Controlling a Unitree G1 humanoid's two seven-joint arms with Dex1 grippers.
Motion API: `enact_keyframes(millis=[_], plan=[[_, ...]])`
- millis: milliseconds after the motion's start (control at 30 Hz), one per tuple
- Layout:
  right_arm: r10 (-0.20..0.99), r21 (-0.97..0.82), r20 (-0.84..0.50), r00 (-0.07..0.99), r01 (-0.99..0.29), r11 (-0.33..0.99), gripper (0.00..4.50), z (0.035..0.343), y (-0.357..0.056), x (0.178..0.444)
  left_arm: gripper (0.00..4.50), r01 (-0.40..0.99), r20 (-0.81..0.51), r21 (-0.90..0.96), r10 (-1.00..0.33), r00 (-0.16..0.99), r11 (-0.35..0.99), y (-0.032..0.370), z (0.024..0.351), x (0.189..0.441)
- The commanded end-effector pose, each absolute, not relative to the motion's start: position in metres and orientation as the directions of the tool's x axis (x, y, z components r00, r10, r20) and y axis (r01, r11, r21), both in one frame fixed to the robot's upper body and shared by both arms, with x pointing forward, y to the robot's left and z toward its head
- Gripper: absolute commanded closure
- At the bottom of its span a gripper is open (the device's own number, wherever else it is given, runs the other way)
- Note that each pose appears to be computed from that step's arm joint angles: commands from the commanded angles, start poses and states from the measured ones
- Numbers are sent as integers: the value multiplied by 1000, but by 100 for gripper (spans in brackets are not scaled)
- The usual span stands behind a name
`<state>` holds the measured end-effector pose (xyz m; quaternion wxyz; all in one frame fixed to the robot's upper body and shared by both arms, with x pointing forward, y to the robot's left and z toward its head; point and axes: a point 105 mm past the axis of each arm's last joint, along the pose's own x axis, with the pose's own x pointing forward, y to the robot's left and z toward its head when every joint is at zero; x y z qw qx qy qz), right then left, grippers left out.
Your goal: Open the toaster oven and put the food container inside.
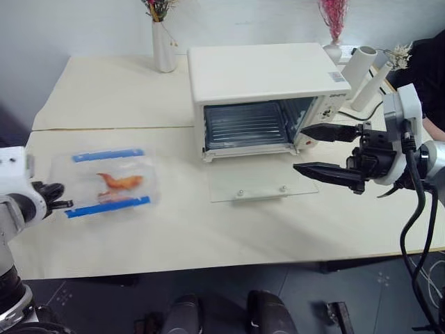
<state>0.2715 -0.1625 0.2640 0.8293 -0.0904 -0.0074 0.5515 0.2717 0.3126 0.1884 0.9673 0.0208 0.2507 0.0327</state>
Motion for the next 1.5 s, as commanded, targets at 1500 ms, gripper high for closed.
enact_keyframes(millis=[1500], plan=[[824, -188, -92, 559, -822, 537, 0, 266, -196, 250, 423, 724, -472, -62, -660, 585, 687, 134, 215, 303]])
